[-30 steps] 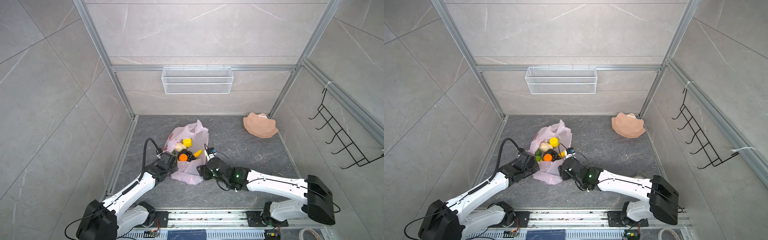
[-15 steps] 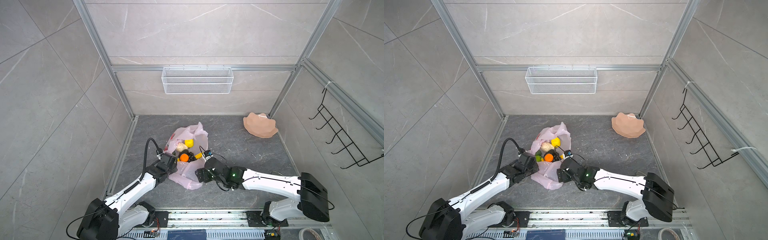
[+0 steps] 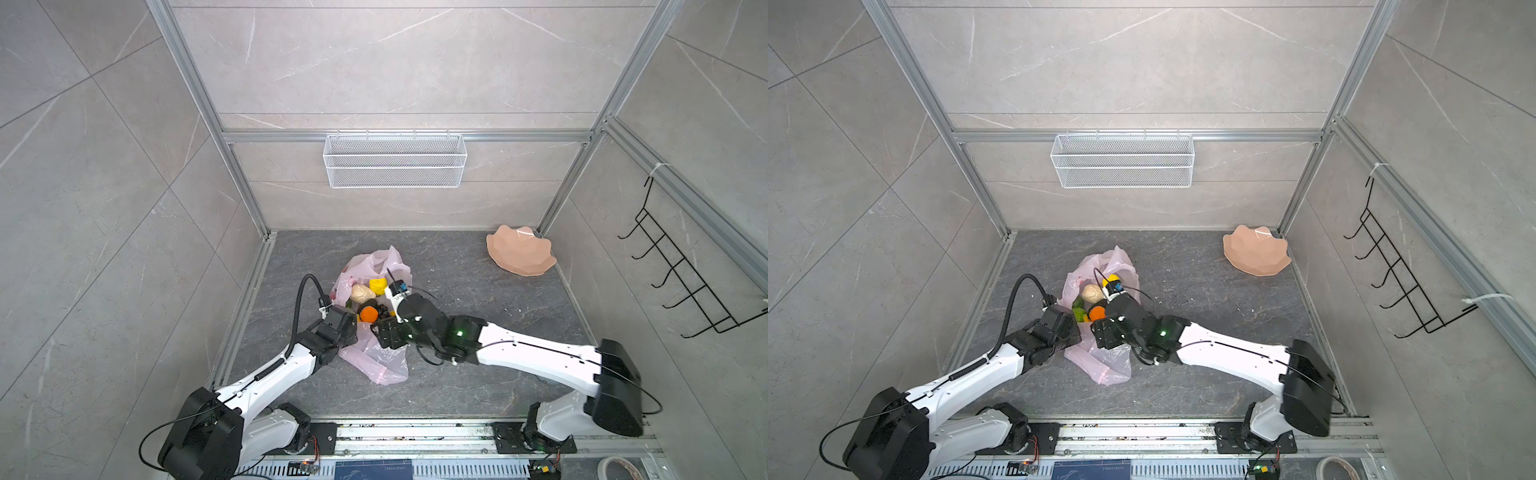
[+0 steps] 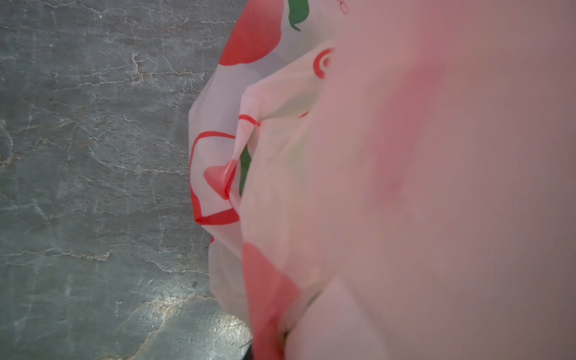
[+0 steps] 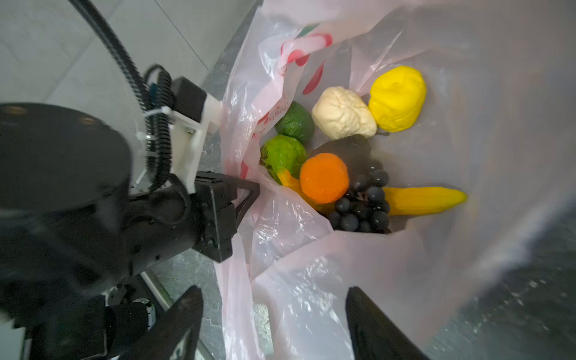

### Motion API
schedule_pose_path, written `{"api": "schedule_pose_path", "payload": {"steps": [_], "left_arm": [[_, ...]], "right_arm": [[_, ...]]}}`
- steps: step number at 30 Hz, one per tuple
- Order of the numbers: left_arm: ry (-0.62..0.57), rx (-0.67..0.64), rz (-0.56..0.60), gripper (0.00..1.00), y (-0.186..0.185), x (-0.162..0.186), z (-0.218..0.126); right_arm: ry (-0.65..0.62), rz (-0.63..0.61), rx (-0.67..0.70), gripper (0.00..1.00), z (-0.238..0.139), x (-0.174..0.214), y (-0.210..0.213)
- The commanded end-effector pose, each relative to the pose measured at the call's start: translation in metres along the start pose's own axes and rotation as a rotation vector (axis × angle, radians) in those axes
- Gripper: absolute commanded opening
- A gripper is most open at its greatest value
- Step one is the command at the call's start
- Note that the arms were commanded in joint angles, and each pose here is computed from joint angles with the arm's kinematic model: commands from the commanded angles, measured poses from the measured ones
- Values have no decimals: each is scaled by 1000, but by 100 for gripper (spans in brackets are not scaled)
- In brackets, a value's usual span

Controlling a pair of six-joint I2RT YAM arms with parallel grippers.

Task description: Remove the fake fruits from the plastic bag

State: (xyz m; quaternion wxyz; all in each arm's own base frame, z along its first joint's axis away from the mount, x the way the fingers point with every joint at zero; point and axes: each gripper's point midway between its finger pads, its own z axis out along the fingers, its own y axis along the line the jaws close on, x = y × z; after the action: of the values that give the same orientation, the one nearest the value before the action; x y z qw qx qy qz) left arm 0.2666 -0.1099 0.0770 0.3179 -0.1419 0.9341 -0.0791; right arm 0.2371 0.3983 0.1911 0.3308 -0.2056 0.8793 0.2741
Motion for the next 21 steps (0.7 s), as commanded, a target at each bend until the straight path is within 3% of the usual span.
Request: {"api": "schedule_pose_path", "payload": {"steps": [1,6,10,15,21], "left_arm": [[-24,33,-40,5,-1,-2,-8],[1,-1,-113,17,11,5,-19],[63,-21,-187,34,15,13,-28],[122,74,-277,56,-3,16,-41],[134,172,-324,78,-22,13,-43]], "right_arm": [[110,-50,49,79,34,19,-20],[146,-85,72,82,59,41,-44],[165,-84,15,74,61,70,-38],[166,-95,0,65,65,105,-28],[136,-82,-13,64,73,119,-14]]}}
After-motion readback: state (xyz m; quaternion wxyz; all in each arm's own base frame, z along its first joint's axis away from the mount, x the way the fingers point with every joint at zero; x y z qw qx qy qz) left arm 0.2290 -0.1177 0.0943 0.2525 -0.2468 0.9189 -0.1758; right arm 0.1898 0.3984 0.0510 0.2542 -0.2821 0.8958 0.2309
